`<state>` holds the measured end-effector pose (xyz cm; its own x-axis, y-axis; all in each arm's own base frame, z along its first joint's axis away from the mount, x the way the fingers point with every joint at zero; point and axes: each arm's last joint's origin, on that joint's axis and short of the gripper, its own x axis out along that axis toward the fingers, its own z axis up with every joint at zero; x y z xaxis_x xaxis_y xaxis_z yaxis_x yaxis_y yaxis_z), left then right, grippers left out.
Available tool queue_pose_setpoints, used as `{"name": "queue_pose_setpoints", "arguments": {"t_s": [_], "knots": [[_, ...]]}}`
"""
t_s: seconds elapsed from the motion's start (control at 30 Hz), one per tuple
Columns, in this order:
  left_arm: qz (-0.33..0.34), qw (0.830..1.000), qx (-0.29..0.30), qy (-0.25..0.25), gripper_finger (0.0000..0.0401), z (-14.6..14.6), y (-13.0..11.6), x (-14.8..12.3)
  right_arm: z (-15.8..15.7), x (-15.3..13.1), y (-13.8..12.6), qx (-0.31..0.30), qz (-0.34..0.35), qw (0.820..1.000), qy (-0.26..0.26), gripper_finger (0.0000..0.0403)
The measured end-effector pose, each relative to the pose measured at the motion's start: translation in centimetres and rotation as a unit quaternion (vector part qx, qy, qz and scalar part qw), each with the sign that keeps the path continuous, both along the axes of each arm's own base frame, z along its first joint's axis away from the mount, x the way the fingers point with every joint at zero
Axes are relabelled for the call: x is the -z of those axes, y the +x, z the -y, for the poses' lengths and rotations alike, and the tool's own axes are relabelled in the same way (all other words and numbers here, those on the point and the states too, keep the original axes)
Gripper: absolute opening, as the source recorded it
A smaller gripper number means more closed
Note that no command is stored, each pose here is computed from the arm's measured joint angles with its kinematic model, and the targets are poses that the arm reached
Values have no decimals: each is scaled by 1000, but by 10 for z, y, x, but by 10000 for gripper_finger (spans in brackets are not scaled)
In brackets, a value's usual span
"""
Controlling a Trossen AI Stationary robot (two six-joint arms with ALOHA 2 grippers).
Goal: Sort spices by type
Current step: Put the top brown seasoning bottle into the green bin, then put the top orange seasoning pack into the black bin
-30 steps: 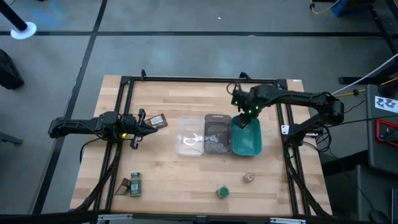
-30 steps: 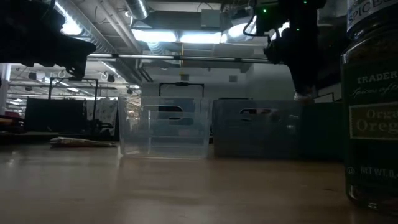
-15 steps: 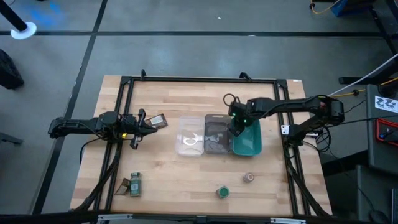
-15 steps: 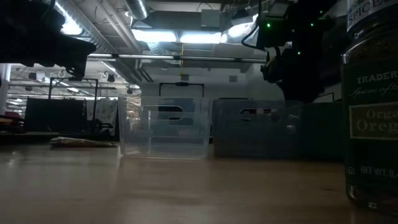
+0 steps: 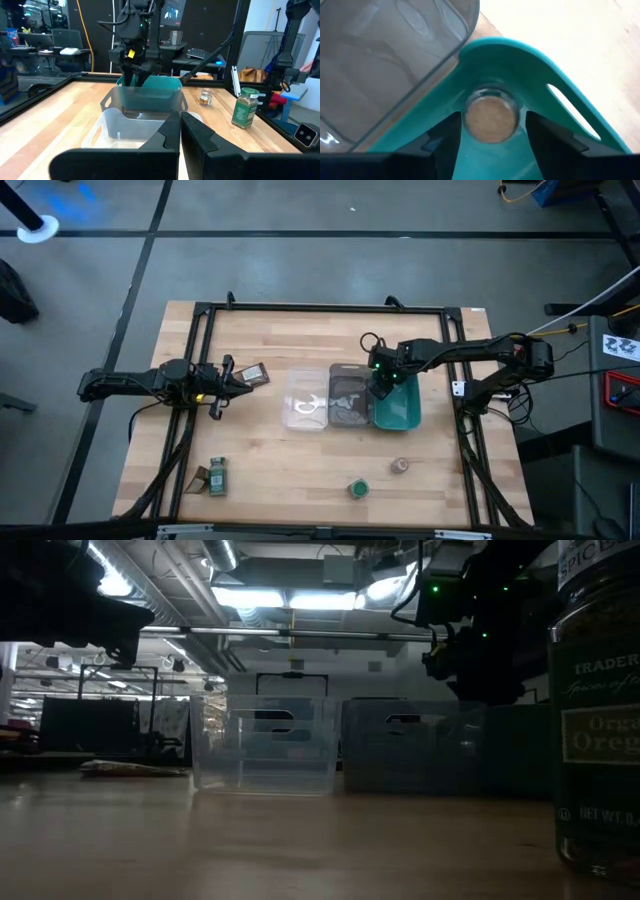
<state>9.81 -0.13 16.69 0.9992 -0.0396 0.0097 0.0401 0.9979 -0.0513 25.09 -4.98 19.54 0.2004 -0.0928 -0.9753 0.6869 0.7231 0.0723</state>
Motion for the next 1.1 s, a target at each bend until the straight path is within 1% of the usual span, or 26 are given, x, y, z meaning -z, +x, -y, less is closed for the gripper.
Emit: {"name": "queue_pose_setpoints", "arguments": {"t_s": [0.2,0.37,0.5,0.6,0.67,0.8,0.9,0.97,1.1], "knots": [[0,1000,0,0,0,0,0,0,0,0,0,0,-1,1000,0,252],[6,1000,-1,-7,0,0,0,-1,0,0,0,-1,-1,1000,6,256],[47,998,-10,-27,0,-1,0,-9,-2,-4,-1,-8,-7,999,39,255],[76,997,-10,-31,4,-1,-1,-15,-3,-10,-1,-10,-14,999,51,255],[94,995,-9,-41,18,-1,-2,-18,-3,-14,0,-9,-14,999,48,255],[133,989,-6,-67,63,-1,-4,-27,-2,-18,2,-9,-8,999,45,254],[152,983,1,-104,92,-1,-9,-44,-2,-20,4,-9,-3,999,44,254],[145,982,3,-119,104,-1,-12,-56,-2,-22,5,-9,0,999,44,254],[92,986,0,-142,109,-1,-14,-82,-1,-25,6,-13,4,999,37,254]]}}
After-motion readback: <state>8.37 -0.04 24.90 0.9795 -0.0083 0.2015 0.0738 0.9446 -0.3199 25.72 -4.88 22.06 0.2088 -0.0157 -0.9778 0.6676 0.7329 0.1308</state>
